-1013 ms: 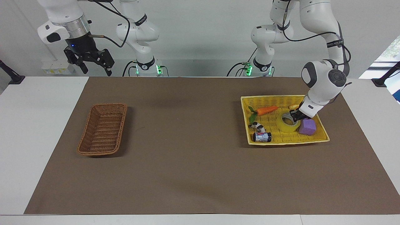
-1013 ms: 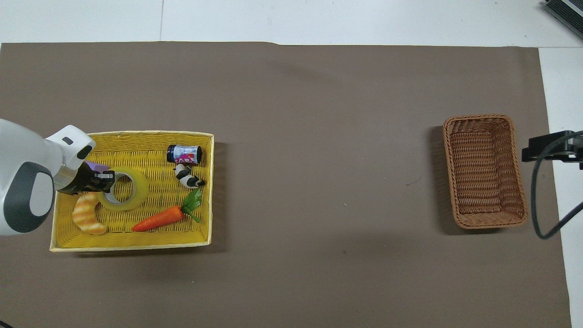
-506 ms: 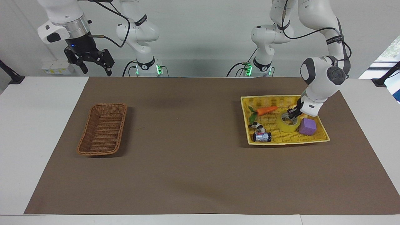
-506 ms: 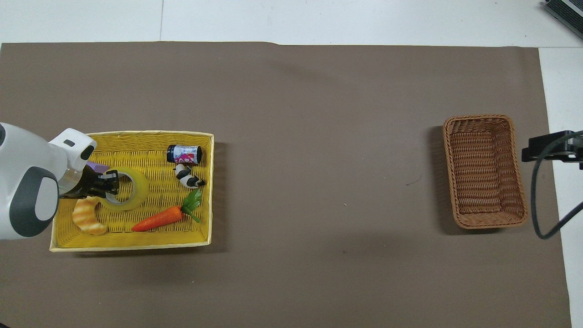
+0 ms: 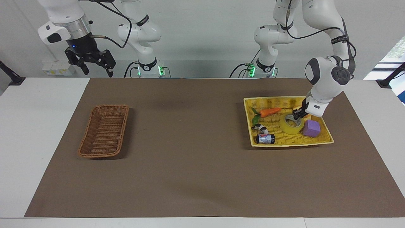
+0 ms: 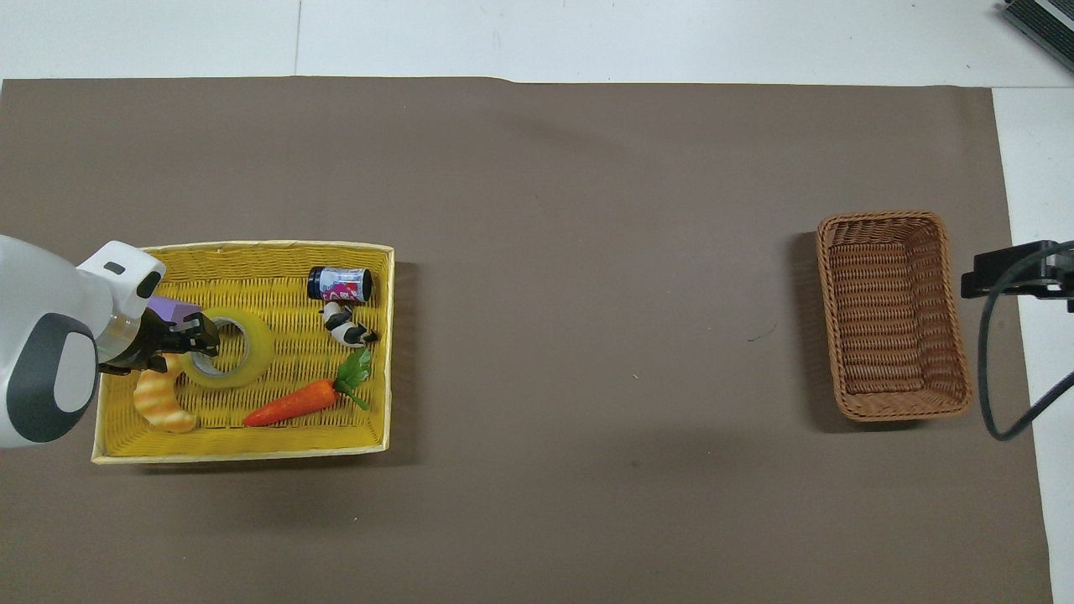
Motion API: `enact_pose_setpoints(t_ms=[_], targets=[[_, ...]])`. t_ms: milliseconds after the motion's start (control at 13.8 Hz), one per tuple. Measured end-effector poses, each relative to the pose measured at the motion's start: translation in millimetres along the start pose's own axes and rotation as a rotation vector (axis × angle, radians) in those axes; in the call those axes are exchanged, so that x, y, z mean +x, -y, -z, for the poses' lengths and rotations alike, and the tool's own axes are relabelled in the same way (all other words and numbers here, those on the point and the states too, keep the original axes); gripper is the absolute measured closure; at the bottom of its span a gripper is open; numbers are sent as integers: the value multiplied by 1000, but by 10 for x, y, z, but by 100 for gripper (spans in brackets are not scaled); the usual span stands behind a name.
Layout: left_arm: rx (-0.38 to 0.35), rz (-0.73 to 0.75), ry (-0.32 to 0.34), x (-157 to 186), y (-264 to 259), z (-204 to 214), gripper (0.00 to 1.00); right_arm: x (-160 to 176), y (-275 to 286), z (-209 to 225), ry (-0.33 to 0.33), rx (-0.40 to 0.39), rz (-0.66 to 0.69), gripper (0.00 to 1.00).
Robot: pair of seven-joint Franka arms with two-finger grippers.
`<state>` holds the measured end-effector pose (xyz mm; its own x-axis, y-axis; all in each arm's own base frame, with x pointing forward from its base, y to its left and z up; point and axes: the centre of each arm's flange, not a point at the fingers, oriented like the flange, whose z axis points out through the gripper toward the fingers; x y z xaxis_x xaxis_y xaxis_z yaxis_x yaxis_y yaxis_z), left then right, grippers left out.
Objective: Move tape to another basket
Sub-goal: 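Reach the left gripper down to the clear tape roll in the tray, then grasp the tape roll with the left gripper and lift it up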
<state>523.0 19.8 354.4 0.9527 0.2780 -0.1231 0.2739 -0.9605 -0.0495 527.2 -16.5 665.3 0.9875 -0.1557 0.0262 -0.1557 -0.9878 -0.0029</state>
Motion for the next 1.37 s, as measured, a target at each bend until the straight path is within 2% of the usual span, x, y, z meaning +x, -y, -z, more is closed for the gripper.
enact_pose_setpoints(t_ms=[145,217,289,362,579,1013,1230,1374], targets=[[-9,5,-32,-45,38,-192,29,0,0,0,0,0,0,0],[-16,6,-57,-97,57,-359,35,0,0,0,0,0,0,0],[-17,2,-61,-163,66,-498,35,0,0,0,0,0,0,0],[-15,-3,-52,-198,57,-547,44,0,0,0,0,0,0,0],[-7,-26,-33,-152,-31,-342,78,0,0,0,0,0,0,0],[13,-84,1,-30,-350,622,78,0,0,0,0,0,0,0],[19,-168,4,-191,-838,1058,78,0,0,0,0,0,0,0],[-23,-207,1,-374,-1277,1150,78,0,0,0,0,0,0,0]])
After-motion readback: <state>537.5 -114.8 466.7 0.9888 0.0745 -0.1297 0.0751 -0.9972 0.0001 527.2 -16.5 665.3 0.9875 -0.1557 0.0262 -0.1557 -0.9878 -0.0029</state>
